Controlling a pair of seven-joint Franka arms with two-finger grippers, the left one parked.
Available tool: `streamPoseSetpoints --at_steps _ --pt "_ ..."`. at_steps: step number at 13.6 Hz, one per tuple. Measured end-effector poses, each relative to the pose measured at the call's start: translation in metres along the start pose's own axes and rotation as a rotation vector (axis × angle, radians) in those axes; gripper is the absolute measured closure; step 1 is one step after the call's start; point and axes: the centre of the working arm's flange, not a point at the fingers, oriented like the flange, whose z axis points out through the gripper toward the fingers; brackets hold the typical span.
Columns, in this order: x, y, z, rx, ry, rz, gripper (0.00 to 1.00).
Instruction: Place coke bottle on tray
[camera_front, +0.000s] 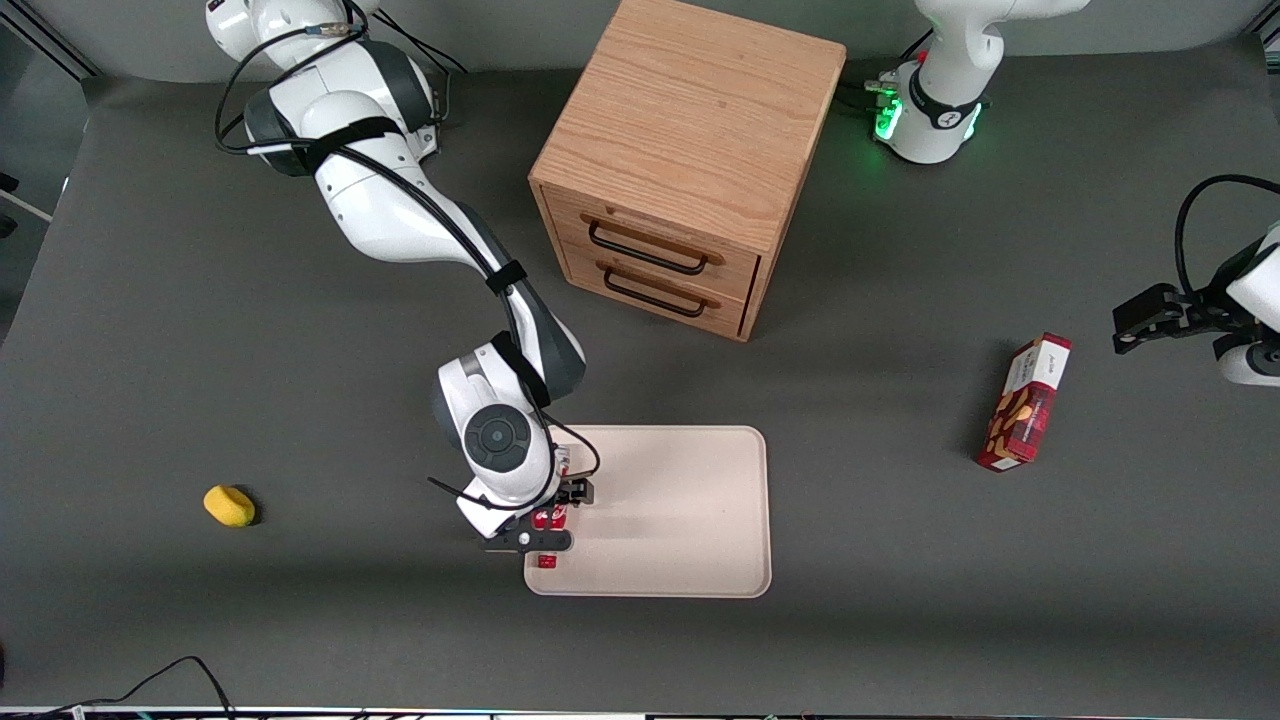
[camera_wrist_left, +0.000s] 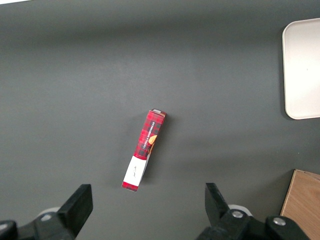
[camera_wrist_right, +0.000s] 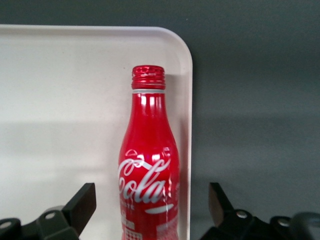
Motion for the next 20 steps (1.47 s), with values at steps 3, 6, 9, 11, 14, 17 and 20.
streamPoseSetpoints --at_steps 3,6,9,11,14,17,20 --pt "-0.012 0.013 -0.049 -0.035 -0.079 0.006 0.00" --pt "-0.028 0.049 -0.133 -0.027 -0.149 -0.008 0.00" --pt "-0.050 0.115 -0.203 -0.005 -0.176 -0.005 0.00" --pt "-0.075 0.159 -0.235 0.004 -0.184 -0.025 0.00" --pt "-0.125 0.225 -0.275 0.024 -0.175 -0.076 0.00" --pt "-0.175 0.286 -0.313 0.056 -0.135 -0.074 0.00" --pt "-0.209 0.329 -0.348 0.086 -0.091 -0.024 0.00"
